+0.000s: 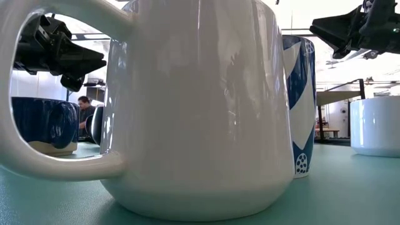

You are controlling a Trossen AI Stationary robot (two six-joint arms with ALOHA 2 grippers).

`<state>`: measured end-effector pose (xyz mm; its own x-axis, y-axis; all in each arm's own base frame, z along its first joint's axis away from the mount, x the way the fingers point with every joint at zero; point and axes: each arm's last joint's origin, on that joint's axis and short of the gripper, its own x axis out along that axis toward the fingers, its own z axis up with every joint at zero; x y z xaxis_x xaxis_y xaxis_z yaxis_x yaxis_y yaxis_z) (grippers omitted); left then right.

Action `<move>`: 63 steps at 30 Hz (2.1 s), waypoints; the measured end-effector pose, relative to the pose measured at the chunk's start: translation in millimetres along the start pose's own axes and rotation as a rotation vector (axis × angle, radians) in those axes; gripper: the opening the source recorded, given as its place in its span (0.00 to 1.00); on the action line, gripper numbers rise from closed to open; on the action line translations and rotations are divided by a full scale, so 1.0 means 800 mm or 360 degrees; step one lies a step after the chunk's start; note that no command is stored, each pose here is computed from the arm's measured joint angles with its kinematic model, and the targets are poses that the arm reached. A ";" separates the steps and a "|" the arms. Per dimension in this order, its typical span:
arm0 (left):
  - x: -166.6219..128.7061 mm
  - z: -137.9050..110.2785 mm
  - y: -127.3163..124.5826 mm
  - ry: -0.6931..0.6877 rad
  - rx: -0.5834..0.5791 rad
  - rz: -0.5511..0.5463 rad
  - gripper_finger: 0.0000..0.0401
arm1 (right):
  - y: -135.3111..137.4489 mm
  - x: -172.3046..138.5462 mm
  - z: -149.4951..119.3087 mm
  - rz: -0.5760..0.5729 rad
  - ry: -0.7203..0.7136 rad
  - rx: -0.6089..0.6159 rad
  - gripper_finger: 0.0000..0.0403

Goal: Place coffee mugs

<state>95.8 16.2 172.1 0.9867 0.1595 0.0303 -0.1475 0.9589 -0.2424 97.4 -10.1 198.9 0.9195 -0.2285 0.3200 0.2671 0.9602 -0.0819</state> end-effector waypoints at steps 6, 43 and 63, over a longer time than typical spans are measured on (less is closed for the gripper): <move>0.000 0.000 0.000 0.0000 -0.0001 -0.0001 0.22 | 0.000 0.000 0.000 0.0000 0.0000 0.0000 0.31; -0.002 0.018 0.006 -0.0326 -0.0119 0.0365 0.22 | 0.000 0.000 0.000 0.0000 0.0000 0.0000 0.31; 0.014 0.030 0.004 -0.0462 -0.0262 0.0349 0.22 | 0.000 0.000 0.000 0.0000 0.0001 0.0000 0.31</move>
<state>105.0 26.5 194.8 0.8694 0.4387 0.2275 -0.3166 0.8479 -0.4252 97.4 -10.1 198.8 0.9196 -0.2288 0.3194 0.2672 0.9602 -0.0817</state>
